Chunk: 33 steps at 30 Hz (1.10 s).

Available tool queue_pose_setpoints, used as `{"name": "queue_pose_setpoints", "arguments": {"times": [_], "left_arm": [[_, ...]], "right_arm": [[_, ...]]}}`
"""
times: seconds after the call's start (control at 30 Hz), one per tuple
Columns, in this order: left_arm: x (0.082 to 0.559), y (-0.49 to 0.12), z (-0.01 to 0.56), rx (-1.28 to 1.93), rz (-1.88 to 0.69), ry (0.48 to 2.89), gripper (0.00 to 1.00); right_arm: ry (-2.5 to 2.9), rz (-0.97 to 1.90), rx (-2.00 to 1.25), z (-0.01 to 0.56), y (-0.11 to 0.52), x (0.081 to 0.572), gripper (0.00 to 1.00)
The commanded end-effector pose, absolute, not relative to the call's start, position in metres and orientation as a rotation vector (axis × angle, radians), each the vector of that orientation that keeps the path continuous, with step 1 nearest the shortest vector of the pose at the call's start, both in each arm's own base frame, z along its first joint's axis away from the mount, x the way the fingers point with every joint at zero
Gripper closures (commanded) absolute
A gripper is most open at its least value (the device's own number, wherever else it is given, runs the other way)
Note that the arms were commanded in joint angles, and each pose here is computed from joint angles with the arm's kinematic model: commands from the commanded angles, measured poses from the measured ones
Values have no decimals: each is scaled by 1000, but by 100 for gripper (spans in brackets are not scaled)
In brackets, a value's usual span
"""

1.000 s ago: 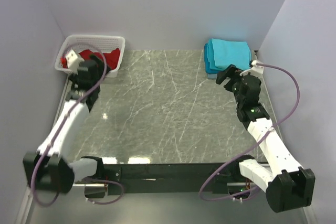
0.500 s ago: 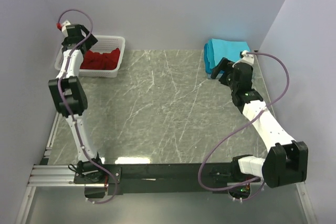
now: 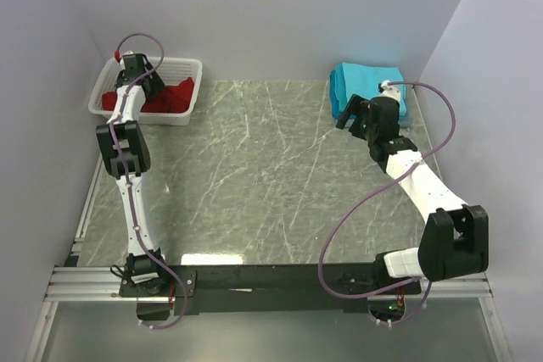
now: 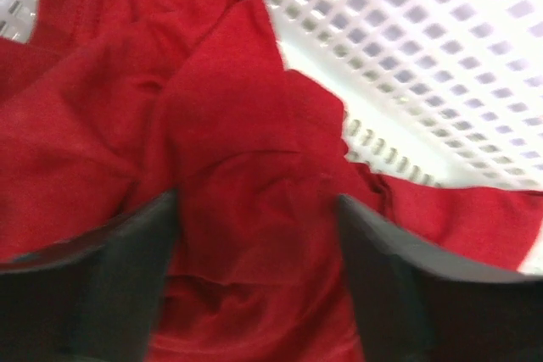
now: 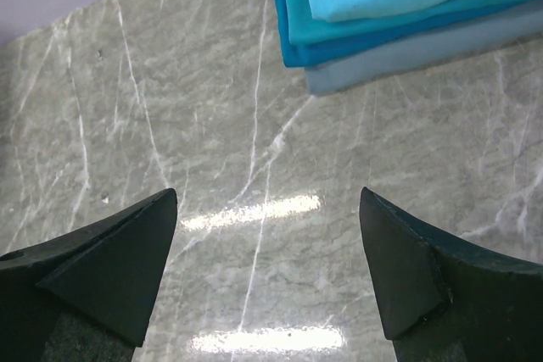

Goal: Fold and stack the t-shirts
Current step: Grab the tshirt from the pile

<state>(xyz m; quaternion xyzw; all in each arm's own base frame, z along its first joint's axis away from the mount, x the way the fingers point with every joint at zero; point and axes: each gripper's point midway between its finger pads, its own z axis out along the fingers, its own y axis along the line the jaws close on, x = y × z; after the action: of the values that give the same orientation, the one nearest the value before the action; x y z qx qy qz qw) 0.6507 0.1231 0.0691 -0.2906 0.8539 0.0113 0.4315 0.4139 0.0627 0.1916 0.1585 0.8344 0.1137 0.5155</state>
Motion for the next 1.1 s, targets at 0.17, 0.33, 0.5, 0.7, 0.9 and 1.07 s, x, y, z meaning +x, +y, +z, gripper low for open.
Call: {"name": "queue_pose_setpoints", "arguments": {"times": [0.17, 0.33, 0.5, 0.7, 0.9, 1.07], "left_arm": [[619, 114, -3, -723, 71, 2374, 33], [595, 111, -27, -691, 109, 2499, 54], [587, 101, -31, -613, 60, 2548, 100], [625, 98, 73, -553, -32, 2288, 100], [648, 88, 240, -526, -183, 1870, 100], [633, 78, 322, -497, -234, 1712, 100]], "right_arm": [[1948, 278, 382, 213, 62, 420, 6], [1943, 276, 395, 212, 60, 418, 6], [1934, 281, 401, 213, 60, 415, 6], [1919, 323, 380, 217, 66, 413, 7], [1927, 355, 352, 220, 72, 411, 7], [1905, 375, 341, 227, 74, 407, 7]]}}
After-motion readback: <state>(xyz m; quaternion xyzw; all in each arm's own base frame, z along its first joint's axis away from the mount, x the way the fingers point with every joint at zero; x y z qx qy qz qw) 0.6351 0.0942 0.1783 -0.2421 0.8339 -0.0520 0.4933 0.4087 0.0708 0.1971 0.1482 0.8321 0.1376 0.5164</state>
